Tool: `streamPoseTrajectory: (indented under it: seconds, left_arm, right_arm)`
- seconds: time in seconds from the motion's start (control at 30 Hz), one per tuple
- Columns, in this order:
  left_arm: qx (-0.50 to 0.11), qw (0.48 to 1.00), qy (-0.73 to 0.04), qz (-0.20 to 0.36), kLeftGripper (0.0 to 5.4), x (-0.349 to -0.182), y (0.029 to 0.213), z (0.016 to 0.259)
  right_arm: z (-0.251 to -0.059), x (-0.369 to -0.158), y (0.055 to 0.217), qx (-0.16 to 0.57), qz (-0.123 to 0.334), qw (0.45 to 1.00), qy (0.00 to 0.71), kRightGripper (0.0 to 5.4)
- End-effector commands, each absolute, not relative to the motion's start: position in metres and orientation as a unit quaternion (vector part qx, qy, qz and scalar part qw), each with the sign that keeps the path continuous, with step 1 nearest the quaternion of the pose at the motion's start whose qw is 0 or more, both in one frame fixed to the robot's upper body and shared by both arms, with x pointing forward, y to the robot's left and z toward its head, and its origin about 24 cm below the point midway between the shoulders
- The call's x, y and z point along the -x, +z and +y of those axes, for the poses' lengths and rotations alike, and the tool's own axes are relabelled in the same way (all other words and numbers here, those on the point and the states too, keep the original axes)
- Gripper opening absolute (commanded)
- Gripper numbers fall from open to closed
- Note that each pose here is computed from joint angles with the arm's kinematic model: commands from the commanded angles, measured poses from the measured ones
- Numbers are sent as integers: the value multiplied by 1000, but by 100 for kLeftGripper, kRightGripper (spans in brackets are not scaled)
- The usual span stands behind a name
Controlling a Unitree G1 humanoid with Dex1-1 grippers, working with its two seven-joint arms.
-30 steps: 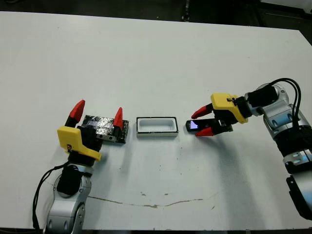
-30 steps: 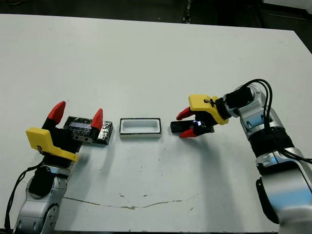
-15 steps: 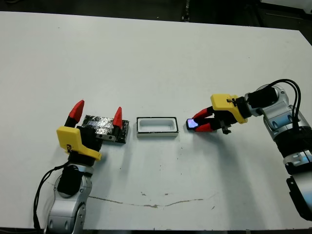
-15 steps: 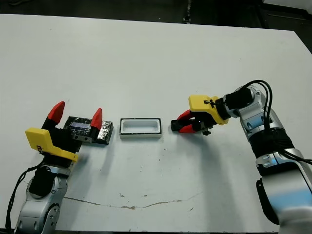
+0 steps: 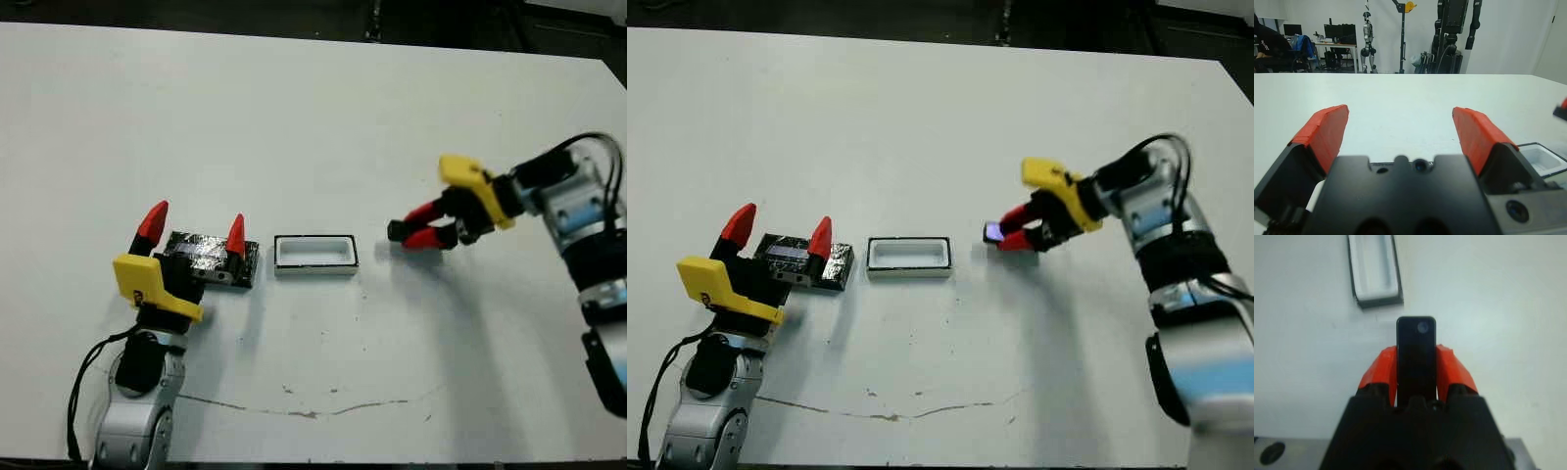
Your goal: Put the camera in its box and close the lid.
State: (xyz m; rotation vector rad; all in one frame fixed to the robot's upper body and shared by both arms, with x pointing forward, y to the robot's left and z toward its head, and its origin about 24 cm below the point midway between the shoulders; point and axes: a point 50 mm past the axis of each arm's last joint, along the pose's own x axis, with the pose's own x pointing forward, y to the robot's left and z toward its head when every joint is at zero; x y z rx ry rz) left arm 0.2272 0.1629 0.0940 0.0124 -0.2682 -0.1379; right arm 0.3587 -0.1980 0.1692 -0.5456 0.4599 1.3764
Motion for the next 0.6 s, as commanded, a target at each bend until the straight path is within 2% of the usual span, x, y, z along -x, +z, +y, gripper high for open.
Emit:
streamPoseTrajectory:
  seconds: [0.03,0.17,0.33,0.6]
  left_arm:
    - [-9,990,-66,-125,540,-226,90,164]
    - [-8,990,-66,-123,540,-226,90,163]
    - [-9,990,-64,-122,540,-226,90,163]
    - [-6,990,-67,-123,540,-226,91,163]
  right_arm:
    - [-192,-363,186,208,183,728,627,168]
    - [-179,-365,198,201,148,727,640,168]
    - [-156,-361,205,209,109,714,659,168]
    - [-121,-358,192,167,77,681,709,168]
